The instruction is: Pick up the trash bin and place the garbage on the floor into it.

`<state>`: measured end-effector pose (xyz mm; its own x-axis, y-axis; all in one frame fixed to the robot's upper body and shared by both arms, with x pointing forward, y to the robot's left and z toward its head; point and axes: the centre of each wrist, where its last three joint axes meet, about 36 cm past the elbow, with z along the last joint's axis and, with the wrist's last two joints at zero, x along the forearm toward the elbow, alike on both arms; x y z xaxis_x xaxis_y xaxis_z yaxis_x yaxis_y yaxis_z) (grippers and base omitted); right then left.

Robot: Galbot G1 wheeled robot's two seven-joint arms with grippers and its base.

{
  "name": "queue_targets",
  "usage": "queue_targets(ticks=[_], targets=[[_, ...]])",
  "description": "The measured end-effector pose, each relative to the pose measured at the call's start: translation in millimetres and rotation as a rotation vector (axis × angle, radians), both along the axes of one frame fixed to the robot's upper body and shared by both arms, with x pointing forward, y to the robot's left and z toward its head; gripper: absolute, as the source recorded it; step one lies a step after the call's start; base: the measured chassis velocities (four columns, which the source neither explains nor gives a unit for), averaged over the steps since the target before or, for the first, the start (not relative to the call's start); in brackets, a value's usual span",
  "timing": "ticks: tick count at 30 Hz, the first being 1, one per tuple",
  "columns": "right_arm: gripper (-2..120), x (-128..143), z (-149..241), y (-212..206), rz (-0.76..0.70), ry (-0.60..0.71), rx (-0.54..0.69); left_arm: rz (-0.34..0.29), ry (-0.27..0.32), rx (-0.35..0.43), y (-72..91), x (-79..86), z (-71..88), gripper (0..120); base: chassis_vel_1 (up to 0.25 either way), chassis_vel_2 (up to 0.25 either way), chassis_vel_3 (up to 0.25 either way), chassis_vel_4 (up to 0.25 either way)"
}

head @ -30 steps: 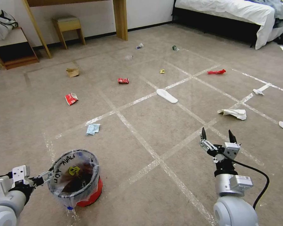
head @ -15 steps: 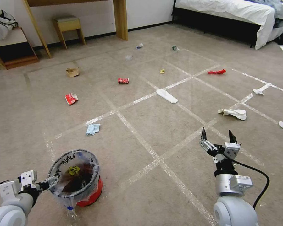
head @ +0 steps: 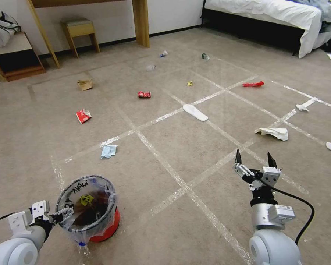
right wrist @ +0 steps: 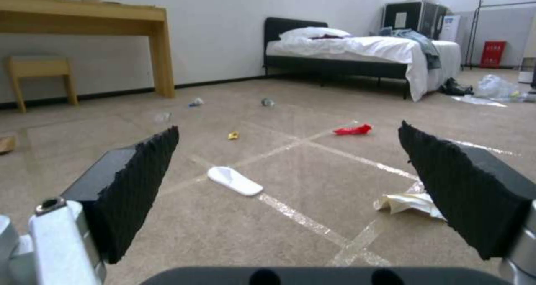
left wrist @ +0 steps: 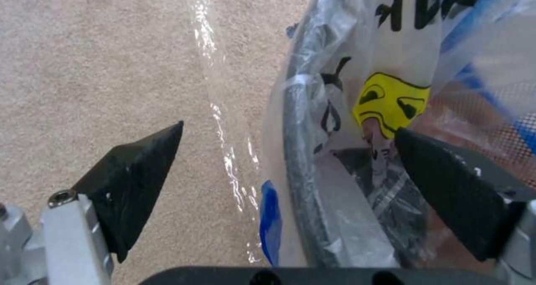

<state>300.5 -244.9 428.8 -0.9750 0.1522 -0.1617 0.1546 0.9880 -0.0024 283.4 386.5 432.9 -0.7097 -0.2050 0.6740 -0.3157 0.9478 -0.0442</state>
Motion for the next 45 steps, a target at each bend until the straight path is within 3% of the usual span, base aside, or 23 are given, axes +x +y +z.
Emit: queue_targets(ticks=[37, 45], targets=[[100, 4, -5, 0, -0.008, 0.007, 0.002, 0.01, 0.015, -0.054, 2.0, 12.4, -19.9, 94, 0.0, 0.0, 0.0, 0.0], [100, 5, -4, -1, -0.01, 0.005, 0.002, -0.003, 0.014, -0.063, 0.4, 12.6, -20.4, 63, 0.0, 0.0, 0.0, 0.0]])
